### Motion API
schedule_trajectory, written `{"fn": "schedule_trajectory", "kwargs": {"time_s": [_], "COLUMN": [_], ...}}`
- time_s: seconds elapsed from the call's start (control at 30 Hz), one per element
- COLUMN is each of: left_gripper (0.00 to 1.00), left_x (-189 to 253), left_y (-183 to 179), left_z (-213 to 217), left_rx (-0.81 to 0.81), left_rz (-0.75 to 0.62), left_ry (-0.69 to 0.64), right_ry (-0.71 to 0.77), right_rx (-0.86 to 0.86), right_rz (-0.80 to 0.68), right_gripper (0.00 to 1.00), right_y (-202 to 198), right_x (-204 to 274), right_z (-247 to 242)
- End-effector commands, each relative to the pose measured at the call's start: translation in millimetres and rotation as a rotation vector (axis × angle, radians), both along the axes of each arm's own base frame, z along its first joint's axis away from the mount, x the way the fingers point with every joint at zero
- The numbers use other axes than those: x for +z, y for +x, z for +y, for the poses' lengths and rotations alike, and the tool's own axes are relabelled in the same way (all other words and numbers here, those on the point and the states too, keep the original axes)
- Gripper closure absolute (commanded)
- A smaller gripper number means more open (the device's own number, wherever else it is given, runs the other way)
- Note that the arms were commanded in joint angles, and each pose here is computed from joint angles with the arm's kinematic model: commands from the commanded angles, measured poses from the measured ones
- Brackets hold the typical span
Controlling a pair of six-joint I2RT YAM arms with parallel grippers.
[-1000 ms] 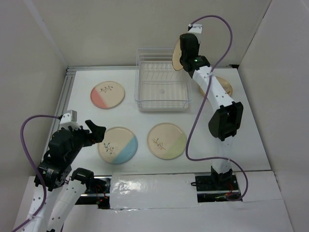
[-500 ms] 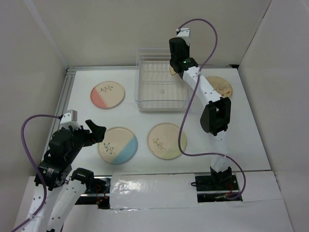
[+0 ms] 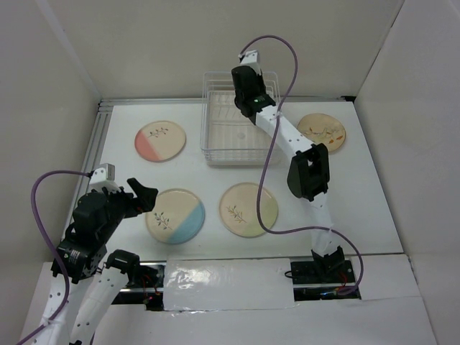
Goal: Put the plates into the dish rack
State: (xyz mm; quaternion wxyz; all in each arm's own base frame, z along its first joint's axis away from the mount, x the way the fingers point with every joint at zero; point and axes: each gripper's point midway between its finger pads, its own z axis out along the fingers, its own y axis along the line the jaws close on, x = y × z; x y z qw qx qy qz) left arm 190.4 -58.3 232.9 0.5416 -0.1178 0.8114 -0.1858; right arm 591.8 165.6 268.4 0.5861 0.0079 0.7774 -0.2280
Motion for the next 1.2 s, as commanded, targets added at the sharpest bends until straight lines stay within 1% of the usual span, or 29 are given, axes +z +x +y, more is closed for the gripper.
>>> {"fn": "schedule_trajectory", "kwargs": {"time_s": [0.0,0.23,0.3,0.37,0.4,0.43,0.5,0.57,0.6,0.67,0.73,0.77,0.8,0.83,0.87,0.93,0.97,1.0,1.03,1.07,1.1,1.13,1.17], "left_gripper": [0.00,0.00,0.00,0.00,0.00,0.00,0.00,0.00,0.00,0.00,0.00,0.00,0.00,0.00,0.00,0.00,0.00,0.00,0.00,0.00,0.00,0.00,0.00], "left_x": [11.5,11.5,13.2,13.2,13.2,13.2,13.2,13.2,13.2,13.2,13.2,13.1,13.1,13.1,13.1,13.1,13.1,13.1,13.1,13.1,13.1,13.2,13.2], "left_y": [2.8,2.8,1.6,1.6,1.6,1.6,1.6,1.6,1.6,1.6,1.6,2.1,2.1,2.1,2.1,2.1,2.1,2.1,2.1,2.1,2.1,1.6,1.6], "left_z": [-4.3,-4.3,-4.0,-4.0,-4.0,-4.0,-4.0,-4.0,-4.0,-4.0,-4.0,-2.5,-2.5,-2.5,-2.5,-2.5,-2.5,-2.5,-2.5,-2.5,-2.5,-4.0,-4.0], "left_rx": [-0.032,-0.032,-0.032,-0.032,-0.032,-0.032,-0.032,-0.032,-0.032,-0.032,-0.032,-0.023,-0.023,-0.023,-0.023,-0.023,-0.023,-0.023,-0.023,-0.023,-0.023,-0.032,-0.032], "left_rz": [-0.060,-0.060,-0.069,-0.069,-0.069,-0.069,-0.069,-0.069,-0.069,-0.069,-0.069,-0.070,-0.070,-0.070,-0.070,-0.070,-0.070,-0.070,-0.070,-0.070,-0.070,-0.069,-0.069], "left_ry": [0.007,0.007,0.005,0.005,0.005,0.005,0.005,0.005,0.005,0.005,0.005,0.008,0.008,0.008,0.008,0.008,0.008,0.008,0.008,0.008,0.008,0.005,0.005], "right_ry": [0.104,0.012,0.013,0.038,0.038,0.049,0.053,0.067,0.078,0.098,0.152,0.166,0.206,0.230,0.256,0.347,0.400,0.467,0.515,0.561,0.651,0.691,0.740], "right_rx": [0.024,0.070,0.080,0.076,0.076,0.088,0.088,0.097,0.107,0.113,0.110,0.121,0.135,0.157,0.154,0.165,0.169,0.160,0.168,0.170,0.151,0.113,0.118], "right_rz": [-0.189,-0.131,-0.131,-0.141,-0.141,-0.142,-0.151,-0.156,-0.157,-0.157,-0.185,-0.179,-0.197,-0.202,-0.216,-0.232,-0.273,-0.253,-0.251,-0.248,-0.237,-0.242,-0.233], "right_gripper": [1.00,1.00,0.90,0.75,0.55,0.45,0.37,0.34,0.31,0.29,0.23,0.19,0.12,0.10,0.09,0.08,0.07,0.07,0.01,0.01,0.01,0.01,0.01], "right_y": [11.2,20.2,20.0,19.9,19.9,20.4,20.5,18.8,19.5,14.2,11.9,5.1,1.5,-2.7,-14.3,-21.1,-34.4,-38.6,-37.9,-41.2,-52.2,-51.7,-55.2], "right_x": [50.1,12.7,10.6,13.2,13.2,15.1,19.1,24.6,24.4,35.4,53.0,62.7,74.9,84.1,103.7,118.7,146.5,139.5,143.0,146.1,146.8,145.5,143.2], "right_z": [22.9,43.6,50.2,51.1,51.1,53.5,53.5,54.3,56.7,55.5,50.9,49.4,51.3,53.1,47.0,37.3,25.1,20.3,4.4,-5.8,-18.5,-45.6,-52.0]}}
